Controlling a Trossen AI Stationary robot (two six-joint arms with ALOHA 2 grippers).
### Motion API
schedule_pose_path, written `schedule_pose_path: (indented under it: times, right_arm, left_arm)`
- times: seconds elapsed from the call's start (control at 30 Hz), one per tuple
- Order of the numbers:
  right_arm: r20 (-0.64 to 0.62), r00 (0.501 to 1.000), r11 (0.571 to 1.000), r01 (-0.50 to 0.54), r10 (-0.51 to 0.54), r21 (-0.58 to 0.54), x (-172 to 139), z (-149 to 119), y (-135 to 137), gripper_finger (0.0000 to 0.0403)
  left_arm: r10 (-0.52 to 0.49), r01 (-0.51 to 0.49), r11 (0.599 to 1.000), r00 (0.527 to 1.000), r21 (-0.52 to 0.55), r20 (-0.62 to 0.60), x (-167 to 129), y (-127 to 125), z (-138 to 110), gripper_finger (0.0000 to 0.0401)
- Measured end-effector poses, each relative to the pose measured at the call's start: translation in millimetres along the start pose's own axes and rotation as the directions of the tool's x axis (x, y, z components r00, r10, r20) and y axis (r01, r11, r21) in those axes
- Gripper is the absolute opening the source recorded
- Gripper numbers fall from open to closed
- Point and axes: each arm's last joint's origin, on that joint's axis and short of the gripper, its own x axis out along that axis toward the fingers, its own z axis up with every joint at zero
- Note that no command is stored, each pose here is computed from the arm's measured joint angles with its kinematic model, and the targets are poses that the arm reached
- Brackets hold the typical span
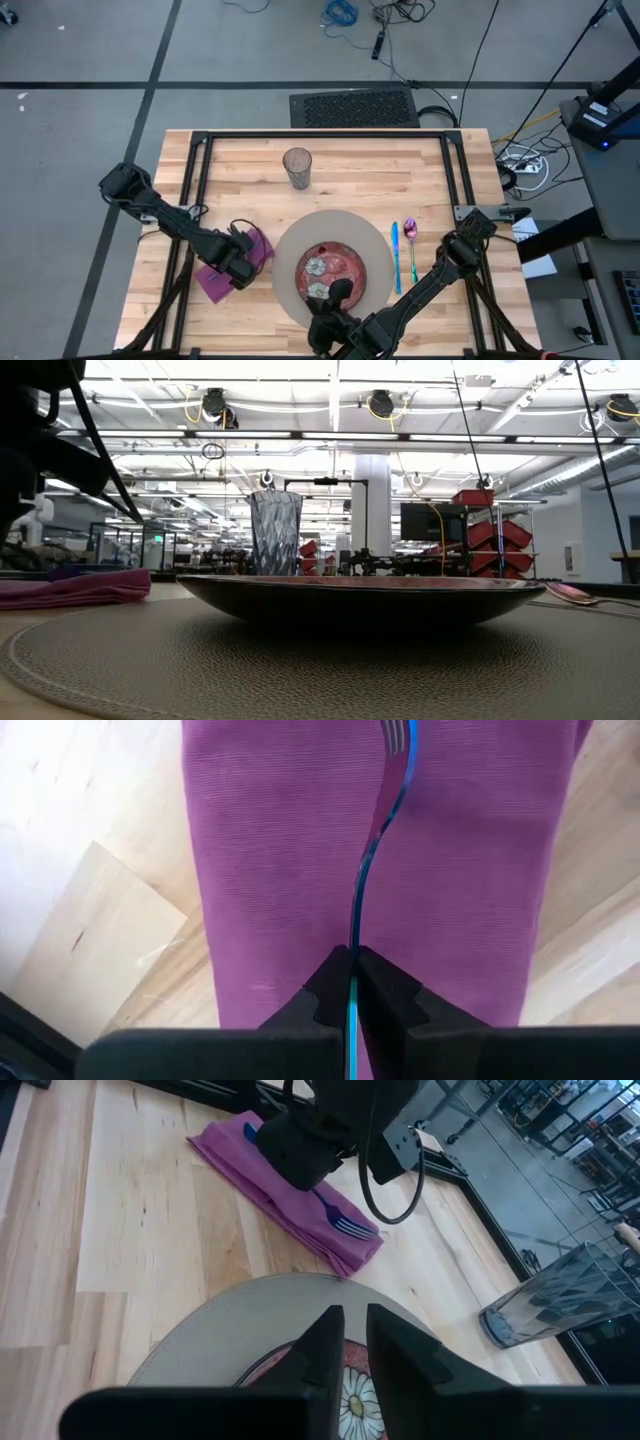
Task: Set table place
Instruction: Adjust the blue fork, then adjust the pink table napkin
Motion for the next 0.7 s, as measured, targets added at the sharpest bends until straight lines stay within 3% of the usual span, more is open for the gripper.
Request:
schedule_pose_path:
  times: [0.27,0.7]
  right_arm:
    - [0.000,1.000,1.000,0.000,0.000,0.000,0.0,0.0,0.0,0.0034]
    - [0.000,1.000,1.000,0.000,0.000,0.000,0.0,0.0,0.0,0.0034]
  left_arm:
    - [-0.004,0.004,1.000,1.000,0.000,0.002,0.0,-0.4,0.1,0.0015]
    - [-0.030,0.030,0.999,0.999,0.010,0.012,0.0,-3.3,-0.3,0.0141]
